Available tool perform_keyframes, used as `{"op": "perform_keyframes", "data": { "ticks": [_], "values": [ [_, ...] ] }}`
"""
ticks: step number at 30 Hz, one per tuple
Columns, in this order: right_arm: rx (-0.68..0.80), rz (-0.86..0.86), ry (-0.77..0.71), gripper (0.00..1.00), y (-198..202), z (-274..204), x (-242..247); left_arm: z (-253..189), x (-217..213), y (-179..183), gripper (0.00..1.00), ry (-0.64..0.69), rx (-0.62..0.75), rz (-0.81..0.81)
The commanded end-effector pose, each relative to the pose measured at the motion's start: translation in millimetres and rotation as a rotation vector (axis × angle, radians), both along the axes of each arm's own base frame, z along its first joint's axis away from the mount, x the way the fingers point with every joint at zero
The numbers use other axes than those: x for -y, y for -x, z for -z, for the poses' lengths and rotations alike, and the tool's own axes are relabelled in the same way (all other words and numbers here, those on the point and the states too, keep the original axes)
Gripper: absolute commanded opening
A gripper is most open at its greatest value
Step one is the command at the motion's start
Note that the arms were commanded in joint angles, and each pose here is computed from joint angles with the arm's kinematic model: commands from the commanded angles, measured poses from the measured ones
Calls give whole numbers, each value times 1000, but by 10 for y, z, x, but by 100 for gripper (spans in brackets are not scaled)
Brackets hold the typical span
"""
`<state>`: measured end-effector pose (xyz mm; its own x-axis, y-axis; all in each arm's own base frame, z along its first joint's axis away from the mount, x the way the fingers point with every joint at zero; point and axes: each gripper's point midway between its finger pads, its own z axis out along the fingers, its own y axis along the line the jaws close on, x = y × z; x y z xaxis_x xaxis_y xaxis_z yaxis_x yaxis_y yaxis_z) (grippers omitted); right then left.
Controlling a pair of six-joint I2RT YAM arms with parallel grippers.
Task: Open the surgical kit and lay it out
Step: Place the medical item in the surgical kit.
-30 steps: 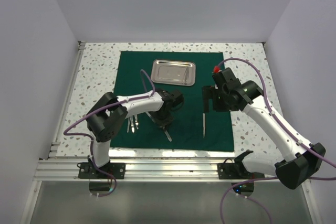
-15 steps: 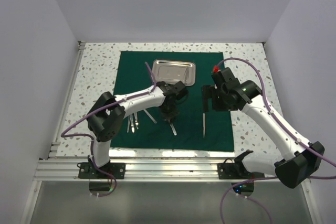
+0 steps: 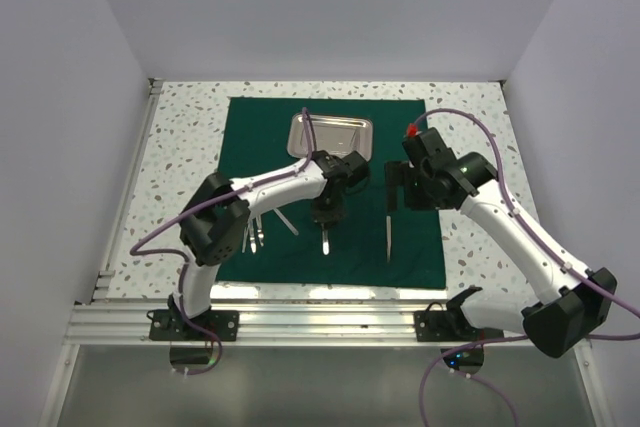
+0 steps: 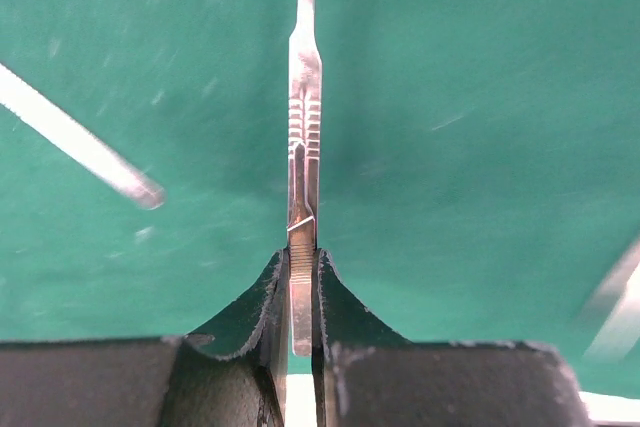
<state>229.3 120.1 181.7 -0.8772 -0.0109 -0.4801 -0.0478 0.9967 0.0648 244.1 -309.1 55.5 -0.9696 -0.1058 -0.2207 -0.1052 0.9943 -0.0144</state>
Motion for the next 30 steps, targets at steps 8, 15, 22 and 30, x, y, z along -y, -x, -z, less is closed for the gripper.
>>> {"op": "perform_keyframes", "data": {
  "ticks": [8, 15, 22, 30],
  "values": [
    [76, 63, -8, 96, 44, -116, 137, 189, -550, 528, 0, -106, -73, 121],
    [79, 69, -13, 96, 102, -107, 173, 142, -374, 433, 0, -55, -47, 112],
    [79, 75, -14, 96, 176, -77, 215, 147, -254, 392, 0, -19, -34, 121],
    [77, 94, -9, 96, 267, -29, 286, 103, -131, 427, 42, 12, -21, 146]
  ]
}}
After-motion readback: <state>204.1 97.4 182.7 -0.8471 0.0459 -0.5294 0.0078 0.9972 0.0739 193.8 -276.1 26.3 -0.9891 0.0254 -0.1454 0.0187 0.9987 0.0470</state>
